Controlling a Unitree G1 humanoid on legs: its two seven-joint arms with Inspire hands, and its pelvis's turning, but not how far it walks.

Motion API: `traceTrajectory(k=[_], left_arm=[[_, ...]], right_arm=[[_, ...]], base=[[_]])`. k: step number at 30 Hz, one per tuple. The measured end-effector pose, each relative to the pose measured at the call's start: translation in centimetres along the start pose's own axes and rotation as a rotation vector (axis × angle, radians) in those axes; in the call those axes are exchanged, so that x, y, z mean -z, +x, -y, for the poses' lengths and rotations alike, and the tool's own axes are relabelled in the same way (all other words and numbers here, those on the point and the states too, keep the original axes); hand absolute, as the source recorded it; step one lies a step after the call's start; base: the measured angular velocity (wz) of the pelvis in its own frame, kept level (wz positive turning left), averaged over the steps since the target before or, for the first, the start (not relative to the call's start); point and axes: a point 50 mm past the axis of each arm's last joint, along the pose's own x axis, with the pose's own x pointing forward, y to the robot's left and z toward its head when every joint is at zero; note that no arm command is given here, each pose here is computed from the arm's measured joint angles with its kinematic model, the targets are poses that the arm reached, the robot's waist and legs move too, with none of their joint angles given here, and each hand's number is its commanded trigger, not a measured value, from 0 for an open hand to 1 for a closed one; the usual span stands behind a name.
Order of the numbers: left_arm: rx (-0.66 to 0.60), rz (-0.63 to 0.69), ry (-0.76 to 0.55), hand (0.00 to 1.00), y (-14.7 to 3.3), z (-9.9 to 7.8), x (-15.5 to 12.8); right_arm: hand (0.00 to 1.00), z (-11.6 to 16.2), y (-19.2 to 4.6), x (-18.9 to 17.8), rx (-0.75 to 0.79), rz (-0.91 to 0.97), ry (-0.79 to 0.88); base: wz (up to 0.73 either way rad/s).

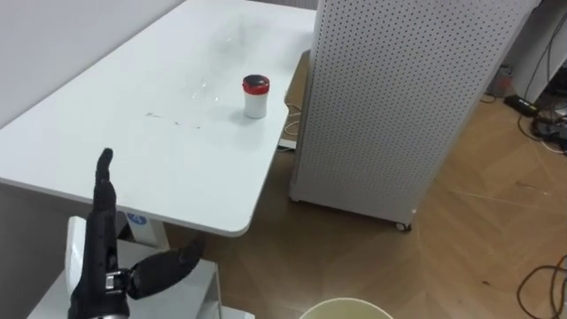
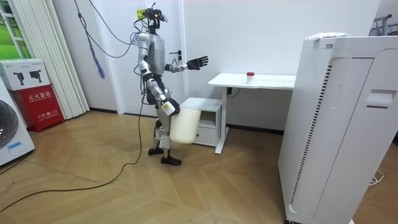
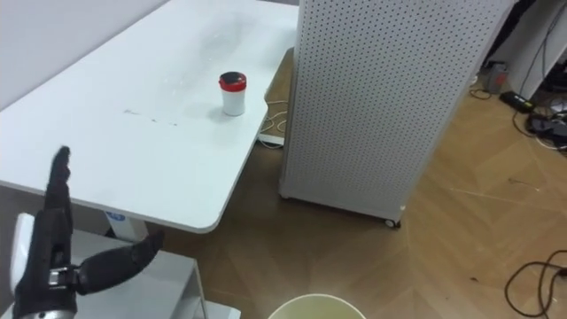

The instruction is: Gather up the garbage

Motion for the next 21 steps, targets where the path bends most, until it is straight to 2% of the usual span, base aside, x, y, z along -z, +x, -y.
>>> traceTrajectory(k=[5,14,21], left_arm=[[0.022,0.0,-0.014,0.0,-0.2,0.7,-0.1],[0.035,-0.07,-0.028,0.0,-0.5,0.9,1.2],[-0.008,-0.092,-0.043,0.0,-0.5,0.4,1.5]], right_arm=[[1.0,-0.1,0.0,0.3,0.0,-0.014,0.001],[1.0,0.6,-1.0,2.6,0.038,-0.086,0.012],[1.0,0.9,-1.4,3.6,0.069,-0.127,-0.012]], base=[[-0.2],[-0.29],[-0.63]])
